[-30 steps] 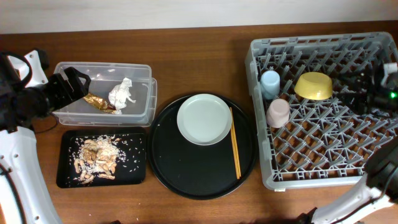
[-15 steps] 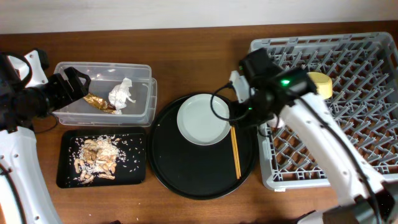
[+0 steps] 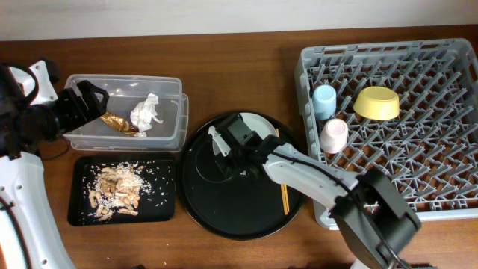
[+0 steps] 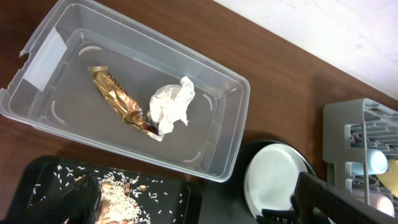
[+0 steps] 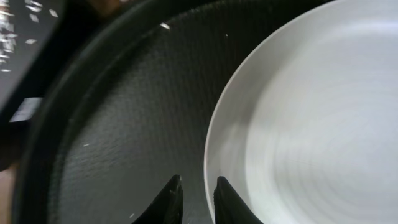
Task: Sort waste into correct bins and load items into the dishwasher rack
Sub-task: 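Grasp the rim of the white plate with right gripper, then carry the white plate to the rack and stand it upright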
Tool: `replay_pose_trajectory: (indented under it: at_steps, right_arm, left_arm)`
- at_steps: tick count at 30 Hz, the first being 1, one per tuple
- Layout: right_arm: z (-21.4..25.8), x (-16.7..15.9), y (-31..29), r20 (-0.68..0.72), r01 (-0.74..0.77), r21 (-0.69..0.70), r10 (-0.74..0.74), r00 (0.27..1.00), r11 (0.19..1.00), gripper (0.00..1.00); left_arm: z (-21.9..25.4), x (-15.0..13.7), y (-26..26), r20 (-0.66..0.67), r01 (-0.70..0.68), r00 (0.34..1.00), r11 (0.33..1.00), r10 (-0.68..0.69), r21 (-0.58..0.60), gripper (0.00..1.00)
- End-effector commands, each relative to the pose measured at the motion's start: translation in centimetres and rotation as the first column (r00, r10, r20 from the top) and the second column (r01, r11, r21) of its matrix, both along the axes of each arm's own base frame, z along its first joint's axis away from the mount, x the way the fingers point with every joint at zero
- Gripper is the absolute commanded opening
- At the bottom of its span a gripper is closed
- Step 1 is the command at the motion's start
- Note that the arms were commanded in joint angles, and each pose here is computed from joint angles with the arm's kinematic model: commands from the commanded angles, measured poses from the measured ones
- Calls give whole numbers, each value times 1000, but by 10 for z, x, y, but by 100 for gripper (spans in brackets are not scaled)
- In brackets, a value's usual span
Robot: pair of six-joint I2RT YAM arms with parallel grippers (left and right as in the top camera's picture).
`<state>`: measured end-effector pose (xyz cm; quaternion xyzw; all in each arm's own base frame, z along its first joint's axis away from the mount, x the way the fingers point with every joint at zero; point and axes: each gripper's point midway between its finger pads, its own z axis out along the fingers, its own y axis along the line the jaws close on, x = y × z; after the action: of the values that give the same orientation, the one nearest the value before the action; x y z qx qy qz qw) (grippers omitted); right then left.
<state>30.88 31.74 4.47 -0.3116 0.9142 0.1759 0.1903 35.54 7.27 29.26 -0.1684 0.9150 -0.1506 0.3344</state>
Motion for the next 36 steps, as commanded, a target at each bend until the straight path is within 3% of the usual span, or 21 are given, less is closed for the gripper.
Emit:
replay_pose_trajectory:
  at_steps: [1,7,9,14,17,20,25,30,36]
  right_arm:
    - [-30,-3,-3,-28,-12,-56,11,1000,998,20]
    - [-39,-7,-6,-52,-15,-73,12,999,997,18]
    - [-40,-8,-7,-55,-16,-76,11,998,997,4]
    - [-38,-11,-1,-73,-30,-47,27,997,998,4]
    - [-17,-18,12,-98,-66,41,70,993,997,4]
    - [6,-24,6,-96,-66,42,70,993,997,4]
    - [66,-33,9,-33,-96,144,101,994,985,4]
    - [146,-42,1,118,-123,255,95,988,959,4]
    - [263,-39,-94,251,-45,478,-87,964,877,4]
  left_arm:
    - [1,0,1,2,-7,1000,1000,7,-3,99]
    - [1,0,1,3,-8,1000,1000,8,-3,99]
    - [1,0,1,2,-7,1000,1000,7,-3,99]
    - [1,0,1,2,-8,1000,1000,8,-3,99]
    - [1,0,1,3,-7,1000,1000,7,-3,99]
    - [1,0,1,2,-7,1000,1000,7,-3,99]
    - [1,0,1,2,-7,1000,1000,7,-3,99]
    - [1,0,1,2,-7,1000,1000,7,-3,99]
    - [1,0,1,2,-7,1000,1000,7,-3,99]
